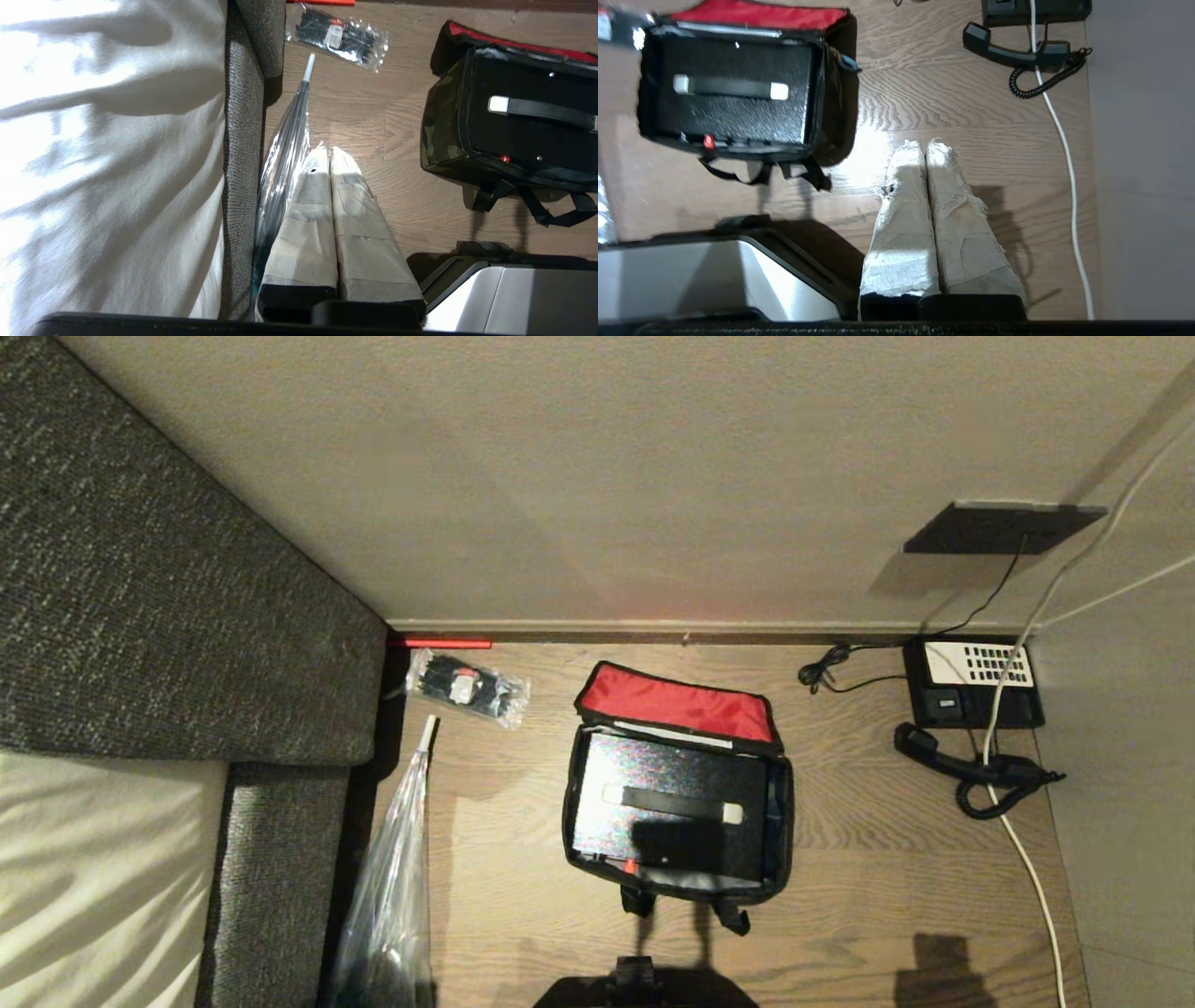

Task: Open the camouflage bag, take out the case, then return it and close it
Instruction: Close the top of the storage box

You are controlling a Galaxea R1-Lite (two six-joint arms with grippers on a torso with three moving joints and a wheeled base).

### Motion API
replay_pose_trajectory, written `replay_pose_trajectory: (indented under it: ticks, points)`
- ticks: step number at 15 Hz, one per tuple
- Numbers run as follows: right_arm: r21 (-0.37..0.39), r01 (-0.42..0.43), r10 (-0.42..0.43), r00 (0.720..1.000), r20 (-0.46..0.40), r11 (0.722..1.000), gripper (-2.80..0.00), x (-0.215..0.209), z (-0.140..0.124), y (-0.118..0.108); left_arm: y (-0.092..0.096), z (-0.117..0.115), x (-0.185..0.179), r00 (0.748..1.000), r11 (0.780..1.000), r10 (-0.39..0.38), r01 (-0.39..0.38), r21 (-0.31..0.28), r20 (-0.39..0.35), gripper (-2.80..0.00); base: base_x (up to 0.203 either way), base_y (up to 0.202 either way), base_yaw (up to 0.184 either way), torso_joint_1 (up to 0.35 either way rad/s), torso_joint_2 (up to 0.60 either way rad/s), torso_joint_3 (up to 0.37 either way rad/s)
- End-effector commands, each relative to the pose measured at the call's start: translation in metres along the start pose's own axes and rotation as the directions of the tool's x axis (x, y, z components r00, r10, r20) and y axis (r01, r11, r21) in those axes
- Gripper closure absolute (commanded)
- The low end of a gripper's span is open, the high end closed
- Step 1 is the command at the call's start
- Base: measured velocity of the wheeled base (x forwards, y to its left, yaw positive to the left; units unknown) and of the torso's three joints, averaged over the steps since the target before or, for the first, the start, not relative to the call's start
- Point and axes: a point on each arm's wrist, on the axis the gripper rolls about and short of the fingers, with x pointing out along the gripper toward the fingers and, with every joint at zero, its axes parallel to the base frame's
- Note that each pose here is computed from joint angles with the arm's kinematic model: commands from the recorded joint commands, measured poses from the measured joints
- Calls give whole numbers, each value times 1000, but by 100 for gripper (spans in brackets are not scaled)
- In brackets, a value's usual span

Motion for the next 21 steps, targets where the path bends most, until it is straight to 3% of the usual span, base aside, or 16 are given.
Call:
replay_pose_trajectory:
  ticks: [1,21]
  points:
    - [-22,-5,5,1000,-13,1000,0,0,-2,0,0,0,0,1000,1000,0,0,4,0,0,0,0,0,0,4,-102]
    - [-30,-11,11,1000,-12,999,0,0,-2,0,0,0,0,1000,1000,0,0,0,0,0,0,0,0,3,3,-171]
